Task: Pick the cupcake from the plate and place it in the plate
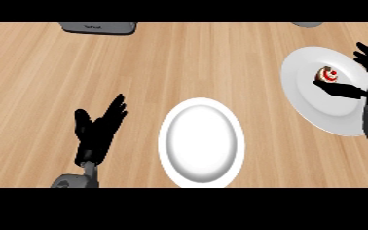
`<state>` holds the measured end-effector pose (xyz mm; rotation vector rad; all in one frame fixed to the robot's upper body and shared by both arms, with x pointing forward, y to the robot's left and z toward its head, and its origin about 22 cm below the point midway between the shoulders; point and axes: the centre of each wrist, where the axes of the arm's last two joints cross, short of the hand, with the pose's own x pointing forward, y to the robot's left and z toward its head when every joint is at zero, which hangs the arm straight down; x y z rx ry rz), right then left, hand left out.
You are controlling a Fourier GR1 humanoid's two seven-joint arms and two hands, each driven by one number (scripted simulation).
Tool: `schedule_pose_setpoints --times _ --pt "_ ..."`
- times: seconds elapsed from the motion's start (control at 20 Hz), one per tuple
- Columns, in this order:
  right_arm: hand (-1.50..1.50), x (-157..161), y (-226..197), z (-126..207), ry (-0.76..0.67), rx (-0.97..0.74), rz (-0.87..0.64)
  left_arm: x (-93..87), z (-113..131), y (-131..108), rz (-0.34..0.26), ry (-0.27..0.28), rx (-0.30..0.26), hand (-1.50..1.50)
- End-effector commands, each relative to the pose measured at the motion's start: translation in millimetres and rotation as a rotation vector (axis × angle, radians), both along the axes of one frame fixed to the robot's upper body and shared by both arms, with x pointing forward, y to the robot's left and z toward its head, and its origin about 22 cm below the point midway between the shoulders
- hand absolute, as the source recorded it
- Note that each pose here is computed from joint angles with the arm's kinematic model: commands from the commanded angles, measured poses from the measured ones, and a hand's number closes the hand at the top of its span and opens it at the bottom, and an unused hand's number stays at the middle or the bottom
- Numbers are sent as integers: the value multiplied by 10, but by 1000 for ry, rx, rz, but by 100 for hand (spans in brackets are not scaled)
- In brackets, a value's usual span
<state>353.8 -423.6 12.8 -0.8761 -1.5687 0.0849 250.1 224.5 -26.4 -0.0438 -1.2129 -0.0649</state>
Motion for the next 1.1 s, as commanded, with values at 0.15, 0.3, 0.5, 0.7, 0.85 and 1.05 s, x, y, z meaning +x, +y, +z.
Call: schedule_pose_setpoints --times 0.15,0.3,0.5,0.7,0.85,1.05 --pt "-150 -136 -344 117 -197 185 -34 37 17 -21 -2 -2 2 0" --pt "-150 -279 -489 61 -169 265 -32 -40 -34 184 11 -2 5 0" --pt "-150 -599 -779 2 -139 336 96 -29 -35 -14 19 11 -6 0" --pt "-150 -878 -897 -168 -118 349 182 -169 -144 187 35 11 -9 0" --pt "-150 -1230 -1155 -170 -87 342 233 -187 -171 -83 47 4 9 0" --pt "-150 -1262 -1210 -118 -50 298 277 -182 -97 214 44 29 0 0"
